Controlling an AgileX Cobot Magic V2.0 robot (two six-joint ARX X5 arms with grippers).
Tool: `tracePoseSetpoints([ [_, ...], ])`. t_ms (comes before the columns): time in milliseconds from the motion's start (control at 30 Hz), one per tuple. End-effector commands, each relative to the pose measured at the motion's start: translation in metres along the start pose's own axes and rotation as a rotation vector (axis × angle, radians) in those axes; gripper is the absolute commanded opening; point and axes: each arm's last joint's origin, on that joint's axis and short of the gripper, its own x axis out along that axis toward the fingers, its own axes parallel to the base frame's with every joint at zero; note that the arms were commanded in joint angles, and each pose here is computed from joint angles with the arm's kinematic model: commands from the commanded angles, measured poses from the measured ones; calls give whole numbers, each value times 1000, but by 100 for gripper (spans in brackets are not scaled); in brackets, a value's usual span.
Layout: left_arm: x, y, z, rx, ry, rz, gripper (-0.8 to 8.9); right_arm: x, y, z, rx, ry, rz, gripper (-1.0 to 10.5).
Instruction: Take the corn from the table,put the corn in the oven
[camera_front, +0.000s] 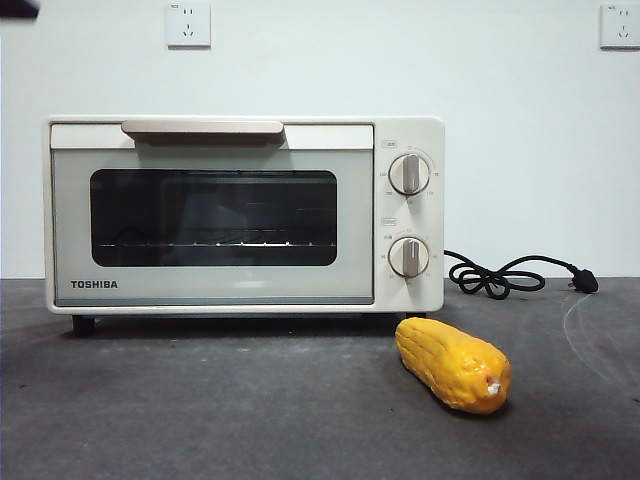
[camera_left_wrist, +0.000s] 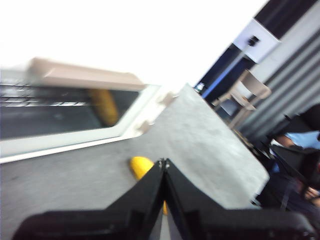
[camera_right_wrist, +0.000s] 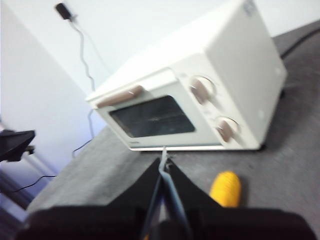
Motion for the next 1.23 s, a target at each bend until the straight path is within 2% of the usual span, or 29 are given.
tracePoseSetpoints([
  [33, 4, -7, 8, 29, 47, -20, -5, 2, 7, 15, 0, 18, 41, 0],
  [233, 17, -16, 18, 51, 160, -66, -5, 11, 18, 51, 10, 110, 121, 1],
  [500, 34, -22, 16, 52, 241, -136, -5, 37, 33, 92, -23, 292, 128, 6],
  [533, 35, -23, 16, 52, 249, -142, -5, 43, 35, 95, -28, 326, 114, 18],
  [667, 38, -24, 14, 55, 263, -153, -5, 68, 44, 103, -62, 459, 33, 188],
  [800, 39, -25, 15, 64, 258, -162, -5, 100, 54, 101, -105, 567, -8, 316],
  [967, 38, -28, 18, 75, 246, -166, -5, 139, 65, 89, -186, 668, -98, 569],
  [1100, 36, -34, 27, 96, 224, -175, -5, 163, 65, 72, -253, 764, -236, 609],
  [1233, 32, -45, 40, 132, 186, -190, -5, 182, 54, 52, -272, 872, -325, 609],
])
